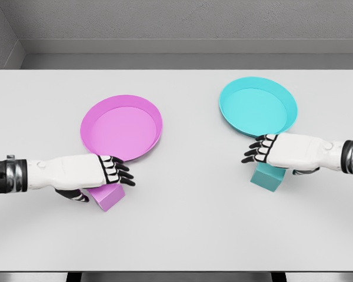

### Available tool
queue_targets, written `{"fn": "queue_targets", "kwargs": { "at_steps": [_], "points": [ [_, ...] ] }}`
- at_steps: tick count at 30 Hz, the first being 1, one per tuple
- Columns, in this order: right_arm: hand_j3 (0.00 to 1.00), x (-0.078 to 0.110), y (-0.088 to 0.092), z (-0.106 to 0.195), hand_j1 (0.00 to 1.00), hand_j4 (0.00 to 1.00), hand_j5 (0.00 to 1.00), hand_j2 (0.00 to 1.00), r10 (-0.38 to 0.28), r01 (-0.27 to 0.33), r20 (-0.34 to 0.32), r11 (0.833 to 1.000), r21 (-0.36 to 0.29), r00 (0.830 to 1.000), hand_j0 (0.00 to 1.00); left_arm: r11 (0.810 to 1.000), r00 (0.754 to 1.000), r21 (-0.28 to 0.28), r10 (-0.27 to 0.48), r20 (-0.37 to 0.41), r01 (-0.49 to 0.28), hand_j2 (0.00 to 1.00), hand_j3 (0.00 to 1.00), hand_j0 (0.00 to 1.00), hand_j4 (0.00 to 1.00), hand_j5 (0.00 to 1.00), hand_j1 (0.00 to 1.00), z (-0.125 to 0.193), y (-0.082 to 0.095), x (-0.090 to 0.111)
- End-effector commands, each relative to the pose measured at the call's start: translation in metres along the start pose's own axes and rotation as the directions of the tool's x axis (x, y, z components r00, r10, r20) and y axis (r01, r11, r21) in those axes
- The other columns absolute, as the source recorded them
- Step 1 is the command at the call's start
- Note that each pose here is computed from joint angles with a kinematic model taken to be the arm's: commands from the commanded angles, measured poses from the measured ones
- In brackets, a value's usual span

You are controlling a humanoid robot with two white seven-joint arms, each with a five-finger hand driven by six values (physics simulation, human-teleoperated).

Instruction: Place the blocks in the corresponding plates according to their colors

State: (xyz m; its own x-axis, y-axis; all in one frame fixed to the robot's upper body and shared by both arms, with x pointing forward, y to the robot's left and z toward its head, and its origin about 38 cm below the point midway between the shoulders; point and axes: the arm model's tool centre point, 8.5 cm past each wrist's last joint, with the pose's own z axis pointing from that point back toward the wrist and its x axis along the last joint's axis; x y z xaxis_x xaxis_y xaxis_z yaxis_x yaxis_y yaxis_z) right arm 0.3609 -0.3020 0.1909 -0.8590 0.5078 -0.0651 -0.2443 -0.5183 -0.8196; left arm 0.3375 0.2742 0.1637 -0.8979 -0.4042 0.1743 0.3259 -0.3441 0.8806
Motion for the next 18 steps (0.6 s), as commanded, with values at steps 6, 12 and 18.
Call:
{"fn": "queue_targets", "kwargs": {
  "at_steps": [6,12,18],
  "points": [
    [1.00,0.0050,0.0061,-0.0070,1.00,1.00,1.00,1.00,-0.002,0.001,0.014,1.000,0.018,1.000,1.00,1.000,1.000,-0.002,0.003,0.001,-0.003,0.70,0.70,0.70,0.70,0.70,0.70,-0.0006,-0.0012,0.0005],
    [1.00,0.0073,0.0090,-0.0096,1.00,1.00,1.00,1.00,-0.005,0.005,0.023,1.000,0.025,1.000,1.00,1.000,1.000,-0.004,0.003,0.002,-0.003,0.53,0.53,0.53,0.53,0.53,0.53,-0.0004,-0.0015,0.0009],
    [0.96,0.0046,0.0122,-0.0129,0.96,0.96,0.96,0.96,-0.011,0.011,0.014,1.000,0.029,1.000,0.96,1.000,1.000,0.002,-0.010,-0.004,0.010,0.44,0.44,0.44,0.44,0.44,0.44,0.0015,0.0044,-0.0014]
  ]
}}
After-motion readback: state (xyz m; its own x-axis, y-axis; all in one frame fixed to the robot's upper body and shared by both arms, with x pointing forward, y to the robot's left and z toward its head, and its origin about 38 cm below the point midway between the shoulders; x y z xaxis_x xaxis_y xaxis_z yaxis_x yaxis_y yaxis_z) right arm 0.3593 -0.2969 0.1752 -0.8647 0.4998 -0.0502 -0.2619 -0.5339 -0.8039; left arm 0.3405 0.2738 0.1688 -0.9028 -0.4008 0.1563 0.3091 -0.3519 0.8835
